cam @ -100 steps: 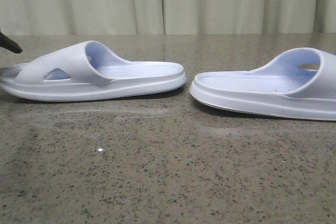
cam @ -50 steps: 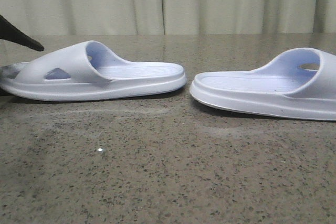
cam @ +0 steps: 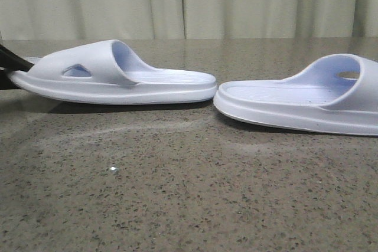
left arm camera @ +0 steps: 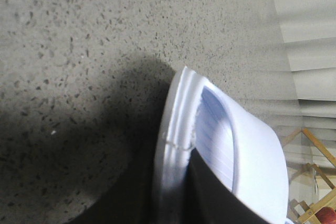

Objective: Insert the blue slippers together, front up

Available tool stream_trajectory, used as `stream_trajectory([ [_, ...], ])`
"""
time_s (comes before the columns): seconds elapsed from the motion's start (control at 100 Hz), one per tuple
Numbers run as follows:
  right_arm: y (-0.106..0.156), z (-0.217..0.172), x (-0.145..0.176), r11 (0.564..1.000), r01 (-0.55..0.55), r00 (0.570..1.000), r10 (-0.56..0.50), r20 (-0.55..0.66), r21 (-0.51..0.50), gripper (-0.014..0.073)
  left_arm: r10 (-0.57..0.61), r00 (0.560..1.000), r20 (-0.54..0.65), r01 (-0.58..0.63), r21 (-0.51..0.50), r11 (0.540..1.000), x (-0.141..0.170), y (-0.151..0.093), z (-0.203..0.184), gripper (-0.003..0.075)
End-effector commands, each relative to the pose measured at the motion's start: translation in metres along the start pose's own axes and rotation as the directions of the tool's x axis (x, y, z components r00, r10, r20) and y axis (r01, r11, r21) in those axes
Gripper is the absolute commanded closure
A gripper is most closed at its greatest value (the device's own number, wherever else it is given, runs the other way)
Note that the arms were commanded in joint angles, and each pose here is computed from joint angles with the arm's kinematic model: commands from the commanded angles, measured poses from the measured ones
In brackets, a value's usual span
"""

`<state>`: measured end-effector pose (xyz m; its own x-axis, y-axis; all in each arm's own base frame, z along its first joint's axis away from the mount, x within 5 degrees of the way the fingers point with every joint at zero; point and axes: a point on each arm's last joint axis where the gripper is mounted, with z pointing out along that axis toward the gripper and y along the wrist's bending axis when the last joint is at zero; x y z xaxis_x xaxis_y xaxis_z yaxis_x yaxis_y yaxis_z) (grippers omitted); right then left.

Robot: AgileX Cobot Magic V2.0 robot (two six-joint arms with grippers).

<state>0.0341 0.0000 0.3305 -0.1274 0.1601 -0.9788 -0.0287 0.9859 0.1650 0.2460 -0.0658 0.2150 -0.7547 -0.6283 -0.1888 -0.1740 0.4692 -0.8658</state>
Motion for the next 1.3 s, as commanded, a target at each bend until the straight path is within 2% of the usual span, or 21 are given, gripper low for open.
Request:
stream_trajectory([
  [0.0, 0.003, -0.001, -0.017, 1.000, 0.016, 0.996, -0.015, 0.093, -0.010, 0.0151, 0.000, 1.000, -0.002, 0.000, 0.032, 0.999, -0.001, -0.005, -0.001, 0.0704],
  [0.21, 0.003, -0.001, -0.017, 1.000, 0.016, 0.996, -0.015, 0.091, -0.010, 0.0151, 0.012, 0.999, -0.038, -0.004, 0.191, 0.982, 0.003, -0.019, -0.003, 0.0704],
  [0.52, 0.000, 0.001, -0.008, 1.000, 0.023, 0.999, -0.023, 0.028, 0.013, 0.0152, 0.065, 0.998, 0.012, -0.066, 0.253, 0.965, 0.006, -0.037, -0.023, 0.0704],
  [0.67, -0.007, 0.007, 0.000, 0.993, -0.085, 0.996, 0.084, 0.018, 0.079, 0.0152, 0.079, 0.994, 0.078, -0.098, 0.295, 0.950, 0.004, -0.048, -0.043, 0.0704],
  [0.77, -0.012, 0.011, 0.005, 0.985, -0.117, 0.993, 0.116, 0.011, 0.125, 0.0152, 0.080, 0.990, 0.120, -0.115, 0.326, 0.938, 0.005, -0.056, -0.058, 0.0704],
  [0.97, -0.012, 0.035, 0.011, 0.978, -0.137, 0.986, 0.150, -0.078, 0.156, 0.0152, 0.078, 0.986, 0.145, -0.128, 0.371, 0.920, 0.012, -0.067, -0.074, 0.0704],
  [1.29, -0.008, 0.091, 0.018, 0.963, -0.213, 0.952, 0.243, -0.185, 0.168, 0.0152, 0.082, 0.986, 0.147, -0.132, 0.375, 0.918, 0.012, -0.068, -0.075, 0.0704],
])
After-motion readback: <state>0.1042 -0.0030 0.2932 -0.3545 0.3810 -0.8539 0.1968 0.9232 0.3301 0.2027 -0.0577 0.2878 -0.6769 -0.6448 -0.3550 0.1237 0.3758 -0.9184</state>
